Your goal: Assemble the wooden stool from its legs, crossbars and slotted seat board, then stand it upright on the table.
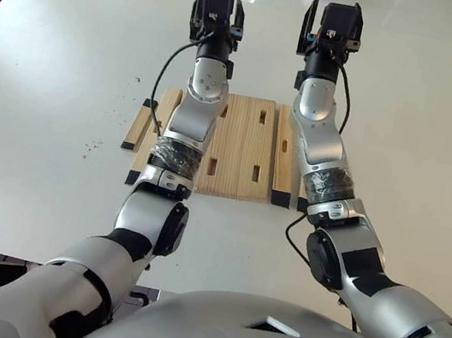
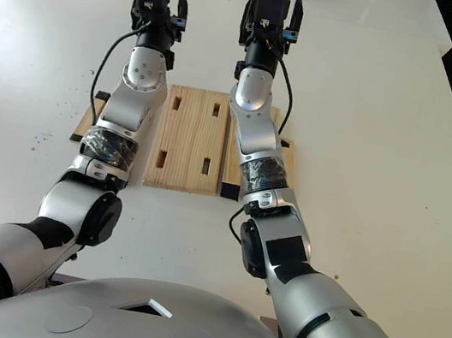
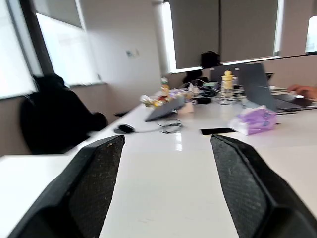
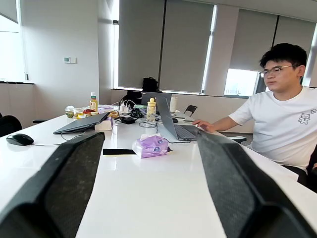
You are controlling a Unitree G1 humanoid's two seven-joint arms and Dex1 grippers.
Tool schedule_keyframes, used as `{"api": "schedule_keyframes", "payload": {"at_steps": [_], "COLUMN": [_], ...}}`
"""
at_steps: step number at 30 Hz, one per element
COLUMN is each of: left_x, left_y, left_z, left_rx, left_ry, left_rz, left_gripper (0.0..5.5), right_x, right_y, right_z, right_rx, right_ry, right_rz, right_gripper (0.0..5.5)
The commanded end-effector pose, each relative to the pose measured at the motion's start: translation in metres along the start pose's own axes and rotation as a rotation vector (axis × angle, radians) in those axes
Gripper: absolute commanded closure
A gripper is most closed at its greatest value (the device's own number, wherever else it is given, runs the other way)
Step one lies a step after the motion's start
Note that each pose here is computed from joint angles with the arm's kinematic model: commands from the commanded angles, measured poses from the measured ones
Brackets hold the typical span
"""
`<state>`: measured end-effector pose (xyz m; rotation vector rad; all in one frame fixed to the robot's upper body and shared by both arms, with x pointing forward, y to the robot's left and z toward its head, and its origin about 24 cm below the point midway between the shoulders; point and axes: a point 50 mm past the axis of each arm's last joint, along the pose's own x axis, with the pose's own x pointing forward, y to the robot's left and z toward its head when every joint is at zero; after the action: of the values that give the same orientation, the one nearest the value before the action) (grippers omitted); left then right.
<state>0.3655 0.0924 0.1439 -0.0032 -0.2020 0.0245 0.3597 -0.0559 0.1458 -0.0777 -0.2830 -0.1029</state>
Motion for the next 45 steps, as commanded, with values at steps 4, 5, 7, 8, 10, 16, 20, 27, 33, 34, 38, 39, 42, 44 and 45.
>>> {"api": "schedule_keyframes", "payload": {"at_steps": [4,5,7,8,10,16,20,27,33,34,38,39,42,44,45], "left_x": [-0.004,-0.004,-0.003,-0.003,-0.003,-0.007,-0.011,-0.015,-0.014,-0.013,-0.006,-0.006,-0.009,-0.011,-0.011], "left_y": [0.004,0.005,0.007,0.008,0.009,0.009,0.010,0.004,0.001,0.000,-0.003,-0.002,-0.001,0.001,0.001], "left_z": [0.000,-0.002,-0.003,-0.003,-0.003,-0.010,-0.012,-0.012,-0.015,-0.014,-0.004,-0.003,-0.006,-0.011,-0.012], "left_rx": [-0.079,-0.103,-0.150,-0.163,-0.169,-0.184,-0.159,-0.143,-0.144,-0.148,-0.160,-0.165,-0.177,-0.158,-0.156], "left_ry": [-0.006,0.005,0.020,0.023,0.023,0.088,0.088,0.074,0.093,0.093,0.046,0.044,0.070,0.082,0.086], "left_rz": [0.006,0.007,0.030,0.038,0.048,0.062,0.067,0.045,0.044,0.037,0.029,0.031,0.012,0.020,0.028], "left_gripper": [2.27,2.27,2.27,2.27,2.27,2.27,2.27,2.27,2.27,2.27,2.27,2.27,2.27,2.27,2.27], "right_x": [0.000,0.000,0.002,0.002,0.002,0.001,-0.002,-0.005,-0.004,-0.004,0.000,0.001,0.001,0.000,0.001], "right_y": [0.008,0.008,0.008,0.008,0.007,0.007,0.008,0.003,0.007,0.008,0.010,0.010,0.008,0.004,0.002], "right_z": [0.004,0.004,0.007,0.008,0.008,0.005,0.006,0.000,0.002,0.003,0.007,0.008,0.007,0.002,0.001], "right_rx": [0.098,0.103,0.101,0.105,0.107,0.104,0.053,0.005,0.007,0.000,-0.023,-0.026,-0.024,-0.023,-0.025], "right_ry": [0.039,0.040,0.025,0.022,0.021,0.055,0.027,0.047,0.040,0.036,0.003,-0.001,-0.001,0.014,0.017], "right_rz": [0.004,0.004,0.003,0.003,0.001,0.023,0.048,0.030,0.046,0.051,0.065,0.064,0.046,0.029,0.023], "right_gripper": [2.09,2.09,2.09,2.09,2.09,2.09,2.09,2.09,2.09,2.09,2.09,2.09,2.09,2.09,2.09]}}
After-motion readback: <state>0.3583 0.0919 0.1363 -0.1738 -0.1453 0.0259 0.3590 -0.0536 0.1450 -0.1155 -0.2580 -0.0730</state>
